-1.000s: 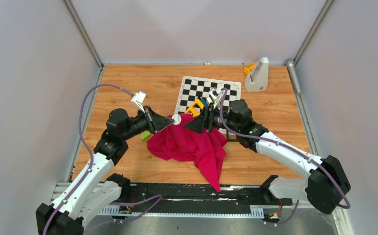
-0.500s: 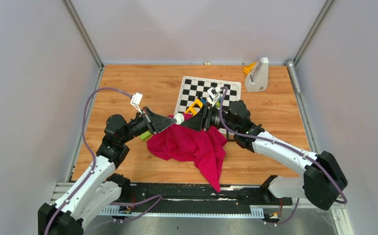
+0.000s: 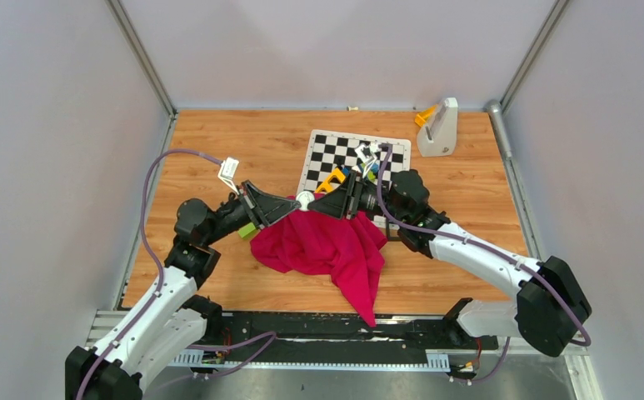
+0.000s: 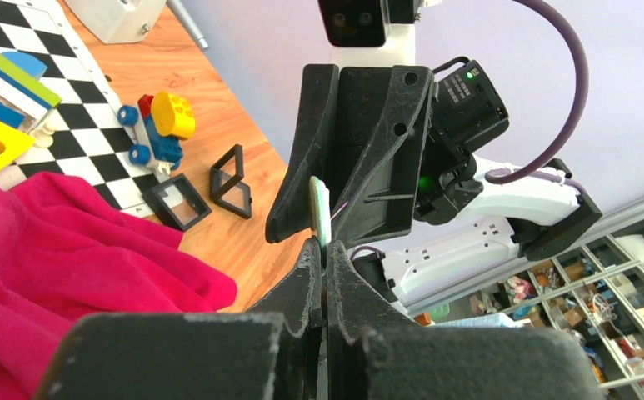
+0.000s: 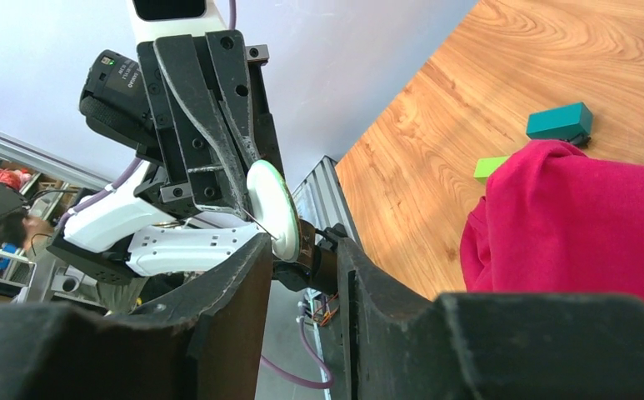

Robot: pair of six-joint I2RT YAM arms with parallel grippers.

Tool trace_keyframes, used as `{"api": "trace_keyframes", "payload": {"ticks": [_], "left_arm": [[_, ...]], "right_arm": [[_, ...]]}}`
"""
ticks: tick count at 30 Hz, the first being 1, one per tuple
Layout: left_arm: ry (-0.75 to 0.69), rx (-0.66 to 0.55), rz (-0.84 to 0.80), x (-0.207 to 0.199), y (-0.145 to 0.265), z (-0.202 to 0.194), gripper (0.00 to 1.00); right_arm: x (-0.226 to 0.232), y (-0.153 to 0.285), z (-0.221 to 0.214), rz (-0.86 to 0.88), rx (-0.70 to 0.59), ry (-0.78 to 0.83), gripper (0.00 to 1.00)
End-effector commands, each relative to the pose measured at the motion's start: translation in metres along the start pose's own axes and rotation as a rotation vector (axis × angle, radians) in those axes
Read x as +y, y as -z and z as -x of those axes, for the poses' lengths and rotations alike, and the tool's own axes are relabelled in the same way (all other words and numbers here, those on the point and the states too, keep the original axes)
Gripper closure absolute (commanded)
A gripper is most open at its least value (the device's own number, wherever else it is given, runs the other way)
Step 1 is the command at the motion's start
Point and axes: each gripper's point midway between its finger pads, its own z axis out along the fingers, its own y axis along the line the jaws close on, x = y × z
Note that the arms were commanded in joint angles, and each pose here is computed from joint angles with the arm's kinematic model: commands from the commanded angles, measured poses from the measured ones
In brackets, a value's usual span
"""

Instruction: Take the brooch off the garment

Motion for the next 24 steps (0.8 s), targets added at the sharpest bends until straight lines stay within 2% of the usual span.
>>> {"api": "trace_keyframes", "payload": {"ticks": [1, 4, 14, 24], "left_arm": [[-0.030, -0.023, -0.076, -0.017, 0.001, 0.007, 1.00], [-0.024, -0.026, -0.085, -0.019, 0.001, 0.007, 1.00], [-0.025, -0.031, -0.122, -0.029, 0.002, 0.011, 1.00], [-0.020, -0.033, -0.152, -0.037, 0.002, 0.012, 1.00]], "right_arm": [[0.035, 0.002, 0.020, 0.104, -0.047, 0.052, 0.63], [0.039, 0.004, 0.019, 0.116, -0.049, 0.059, 0.59], [0.058, 0.012, 0.024, 0.177, -0.071, 0.082, 0.58], [0.060, 0.010, 0.026, 0.184, -0.068, 0.074, 0.64]]}}
